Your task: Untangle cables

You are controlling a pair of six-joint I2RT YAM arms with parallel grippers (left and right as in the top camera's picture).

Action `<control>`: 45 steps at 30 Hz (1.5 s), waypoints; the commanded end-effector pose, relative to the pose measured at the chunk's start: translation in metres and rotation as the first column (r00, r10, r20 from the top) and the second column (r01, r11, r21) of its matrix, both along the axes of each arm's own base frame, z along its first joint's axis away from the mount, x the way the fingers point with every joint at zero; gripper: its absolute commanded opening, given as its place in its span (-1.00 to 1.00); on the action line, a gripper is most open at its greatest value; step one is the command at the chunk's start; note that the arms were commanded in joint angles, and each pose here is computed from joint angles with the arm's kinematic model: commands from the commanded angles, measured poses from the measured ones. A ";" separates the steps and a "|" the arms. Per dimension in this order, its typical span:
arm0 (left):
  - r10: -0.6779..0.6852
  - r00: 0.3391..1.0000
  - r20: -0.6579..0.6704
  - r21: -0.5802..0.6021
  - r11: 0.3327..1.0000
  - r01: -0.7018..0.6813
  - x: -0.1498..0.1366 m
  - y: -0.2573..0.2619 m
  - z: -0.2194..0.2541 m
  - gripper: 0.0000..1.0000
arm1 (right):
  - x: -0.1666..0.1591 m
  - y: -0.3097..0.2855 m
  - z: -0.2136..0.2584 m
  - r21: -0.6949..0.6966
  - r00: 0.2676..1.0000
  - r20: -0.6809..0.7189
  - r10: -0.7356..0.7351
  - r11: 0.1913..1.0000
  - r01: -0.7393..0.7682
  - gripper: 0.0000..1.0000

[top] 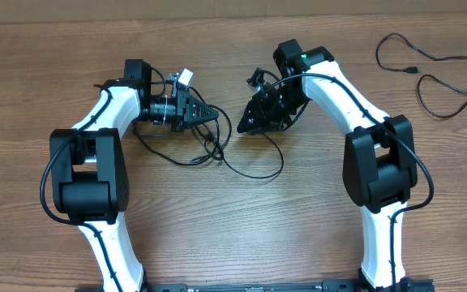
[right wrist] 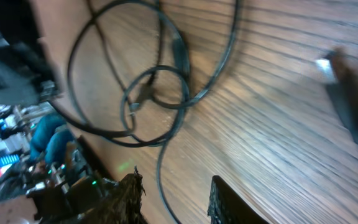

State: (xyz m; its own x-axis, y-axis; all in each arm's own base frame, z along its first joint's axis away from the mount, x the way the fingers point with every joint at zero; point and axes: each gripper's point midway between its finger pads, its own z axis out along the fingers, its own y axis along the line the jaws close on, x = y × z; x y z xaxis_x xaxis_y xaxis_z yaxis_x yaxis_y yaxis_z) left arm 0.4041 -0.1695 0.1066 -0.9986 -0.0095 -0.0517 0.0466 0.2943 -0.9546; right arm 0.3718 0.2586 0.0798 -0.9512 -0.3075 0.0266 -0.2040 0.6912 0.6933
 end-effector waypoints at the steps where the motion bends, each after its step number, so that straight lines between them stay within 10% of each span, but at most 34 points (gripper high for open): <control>1: 0.011 1.000 -0.017 0.095 0.995 -0.009 0.001 0.001 -0.015 -0.92 | 0.002 -0.007 -0.004 -0.105 0.999 0.012 -0.039 0.994 0.040 -0.28; 10: 0.087 0.995 -0.055 0.514 0.856 -0.046 0.010 0.035 -0.023 -0.65 | -0.003 -0.031 -0.019 -0.274 0.999 0.010 -0.053 0.960 0.053 -0.12; 15: 0.143 0.987 0.071 0.797 0.586 -0.143 0.022 0.068 0.028 -0.41 | -0.003 -0.031 -0.019 -0.274 0.999 0.008 -0.053 0.960 0.053 -0.07; 24: 0.086 0.987 -0.138 0.903 0.420 0.089 -0.046 0.062 -0.035 -0.37 | -0.002 -0.031 -0.019 -0.273 0.999 0.011 -0.053 0.961 0.054 -0.05; 36: 0.037 0.997 -0.063 0.888 0.458 0.039 -0.045 0.055 -0.100 -0.34 | -0.001 -0.030 -0.019 -0.269 0.998 0.019 -0.053 0.961 0.056 -0.05; 40: 0.022 0.998 -0.067 0.809 0.586 0.041 -0.043 0.030 -0.094 -0.91 | -0.001 -0.030 -0.019 -0.270 0.998 0.019 -0.052 0.961 0.055 -0.04; 45: 0.001 0.997 -0.079 0.612 0.789 0.048 -0.039 -0.008 -0.070 -0.92 | -0.004 -0.025 -0.016 -0.239 0.999 -0.002 -0.054 0.970 0.052 -0.03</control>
State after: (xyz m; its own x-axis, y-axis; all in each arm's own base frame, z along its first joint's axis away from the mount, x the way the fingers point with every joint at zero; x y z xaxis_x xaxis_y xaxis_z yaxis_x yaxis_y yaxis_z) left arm 0.3639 -0.1464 0.0136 -0.9997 0.0073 0.0245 -0.0022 0.9299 -0.3678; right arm 0.3697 0.2274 0.0538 -0.9647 -0.2385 0.1115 -0.1581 0.8635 0.4789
